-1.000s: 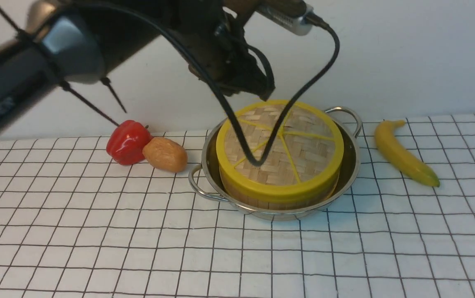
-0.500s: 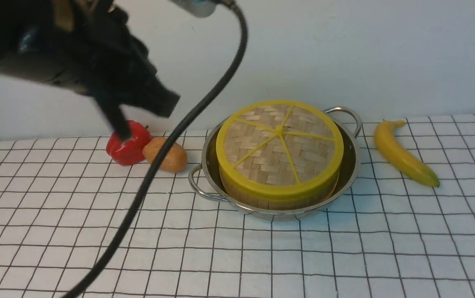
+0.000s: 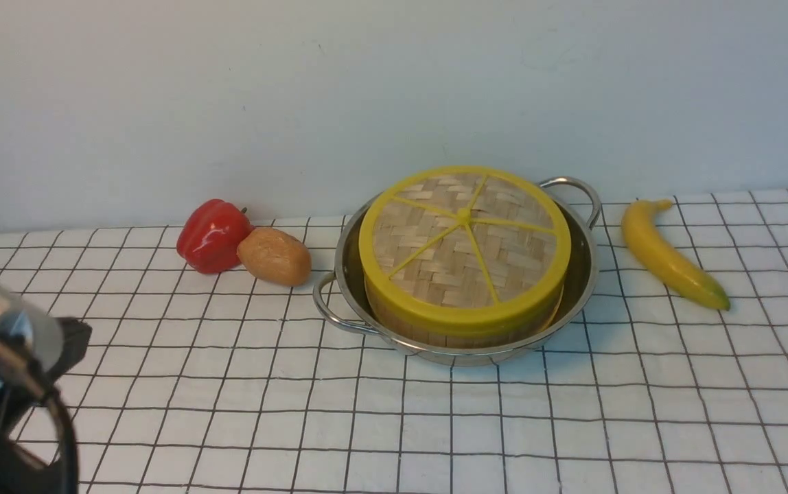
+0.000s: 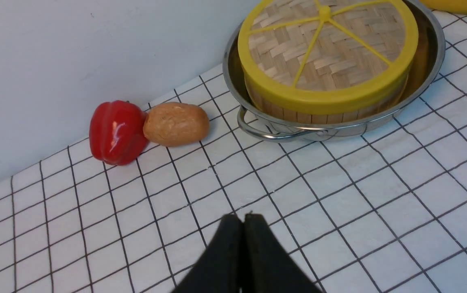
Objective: Place the steamer in the pot on the white tablecloth, and put the lid on the steamer.
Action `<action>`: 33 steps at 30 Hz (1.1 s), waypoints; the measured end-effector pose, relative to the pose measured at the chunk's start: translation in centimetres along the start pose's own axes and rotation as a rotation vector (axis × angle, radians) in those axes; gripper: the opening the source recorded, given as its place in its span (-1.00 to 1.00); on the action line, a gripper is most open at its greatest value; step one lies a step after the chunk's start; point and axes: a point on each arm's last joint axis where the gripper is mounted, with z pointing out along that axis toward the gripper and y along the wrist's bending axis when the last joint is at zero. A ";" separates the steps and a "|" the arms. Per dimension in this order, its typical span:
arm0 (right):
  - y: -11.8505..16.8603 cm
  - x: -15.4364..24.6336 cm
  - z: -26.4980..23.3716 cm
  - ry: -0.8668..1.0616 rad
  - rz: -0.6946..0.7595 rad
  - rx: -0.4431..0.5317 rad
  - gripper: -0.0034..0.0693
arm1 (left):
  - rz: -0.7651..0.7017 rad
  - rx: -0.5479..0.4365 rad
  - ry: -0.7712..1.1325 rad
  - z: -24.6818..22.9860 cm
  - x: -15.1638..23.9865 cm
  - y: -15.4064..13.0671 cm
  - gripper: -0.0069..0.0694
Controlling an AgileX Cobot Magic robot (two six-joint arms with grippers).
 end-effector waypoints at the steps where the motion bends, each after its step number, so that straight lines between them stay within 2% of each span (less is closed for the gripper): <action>1: 0.0 0.0 0.0 -0.001 0.000 0.000 -0.92 | -0.001 0.001 -0.012 -0.1 0.4 -0.1 -0.88; 5: 0.0 -0.1 0.0 -0.008 0.000 -0.001 -0.92 | -0.003 0.007 -0.020 -0.1 1.5 -0.3 -0.88; 23: 0.0 -0.1 0.0 -0.009 0.001 -0.001 -0.83 | -0.013 0.021 -0.013 0.0 1.7 -0.4 -0.82; 28: 0.0 -0.1 0.0 -0.009 0.001 -0.001 -0.79 | 0.031 -0.042 -0.030 -0.5 1.9 0.3 -0.79; 33: 0.0 -0.1 0.0 -0.008 0.005 -0.004 -0.76 | -0.134 -0.234 -0.079 -2.3 2.9 2.0 -0.78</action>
